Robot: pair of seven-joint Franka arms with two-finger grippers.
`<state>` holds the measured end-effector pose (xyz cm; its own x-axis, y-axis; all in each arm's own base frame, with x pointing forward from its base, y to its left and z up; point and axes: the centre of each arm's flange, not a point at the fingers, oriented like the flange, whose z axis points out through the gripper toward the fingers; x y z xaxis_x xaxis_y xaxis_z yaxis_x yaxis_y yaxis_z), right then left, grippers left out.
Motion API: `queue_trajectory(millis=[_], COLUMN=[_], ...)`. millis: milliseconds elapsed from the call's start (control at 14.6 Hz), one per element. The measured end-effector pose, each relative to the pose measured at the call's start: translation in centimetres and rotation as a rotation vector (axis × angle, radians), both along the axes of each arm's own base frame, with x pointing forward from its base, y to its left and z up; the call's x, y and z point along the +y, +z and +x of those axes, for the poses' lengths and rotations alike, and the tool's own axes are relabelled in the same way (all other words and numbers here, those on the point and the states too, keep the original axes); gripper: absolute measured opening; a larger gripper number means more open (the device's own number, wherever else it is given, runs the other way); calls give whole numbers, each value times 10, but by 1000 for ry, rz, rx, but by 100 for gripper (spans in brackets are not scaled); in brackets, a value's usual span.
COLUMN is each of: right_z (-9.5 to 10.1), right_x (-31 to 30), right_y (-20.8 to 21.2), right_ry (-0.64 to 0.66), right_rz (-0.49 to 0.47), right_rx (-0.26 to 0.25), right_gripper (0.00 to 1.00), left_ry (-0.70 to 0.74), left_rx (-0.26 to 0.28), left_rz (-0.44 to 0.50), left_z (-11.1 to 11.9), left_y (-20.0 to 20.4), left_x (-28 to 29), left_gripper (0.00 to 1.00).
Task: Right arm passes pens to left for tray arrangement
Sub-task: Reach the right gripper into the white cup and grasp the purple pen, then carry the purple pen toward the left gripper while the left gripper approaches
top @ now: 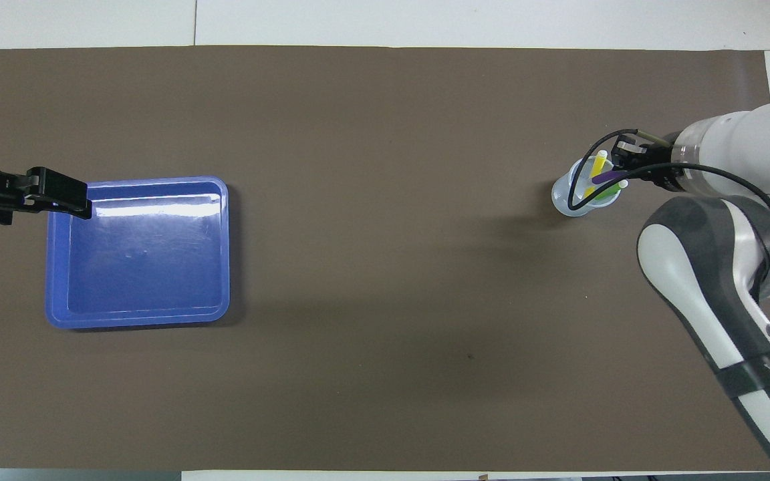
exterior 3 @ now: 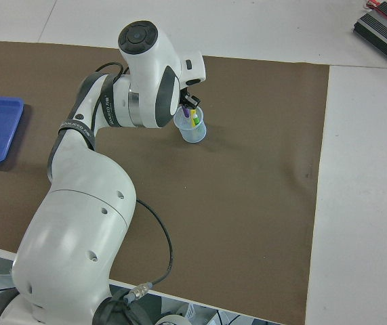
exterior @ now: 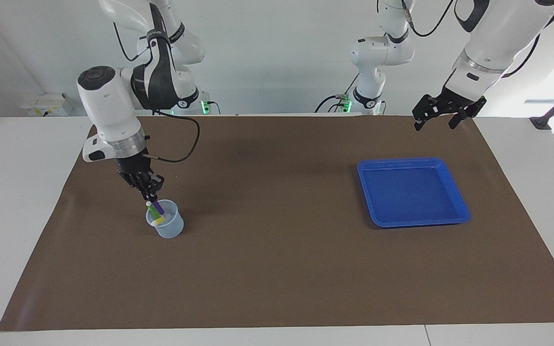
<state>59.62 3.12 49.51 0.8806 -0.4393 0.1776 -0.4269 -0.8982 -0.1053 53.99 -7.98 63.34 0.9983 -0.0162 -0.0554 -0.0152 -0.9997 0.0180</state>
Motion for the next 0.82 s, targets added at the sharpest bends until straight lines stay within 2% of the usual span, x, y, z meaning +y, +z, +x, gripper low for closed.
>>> queue_trajectory(millis=[205, 342, 615, 820], right_z=[-6, -6, 1, -1], right_x=[5, 15, 53, 130], right_y=[61, 86, 99, 116], right_ry=[-12, -63, -300, -520], right_rz=[42, 167, 478, 634], right_rx=[13, 1, 12, 31], right_gripper=[19, 19, 19, 19], left_ry=[0, 0, -21, -18], left_rx=[0, 3, 9, 16], left_rz=[0, 0, -1, -64], left_z=[0, 0, -11, -20], left_y=[0, 0, 9, 18], left_x=[0, 0, -10, -20], left_gripper=[100, 100, 100, 100])
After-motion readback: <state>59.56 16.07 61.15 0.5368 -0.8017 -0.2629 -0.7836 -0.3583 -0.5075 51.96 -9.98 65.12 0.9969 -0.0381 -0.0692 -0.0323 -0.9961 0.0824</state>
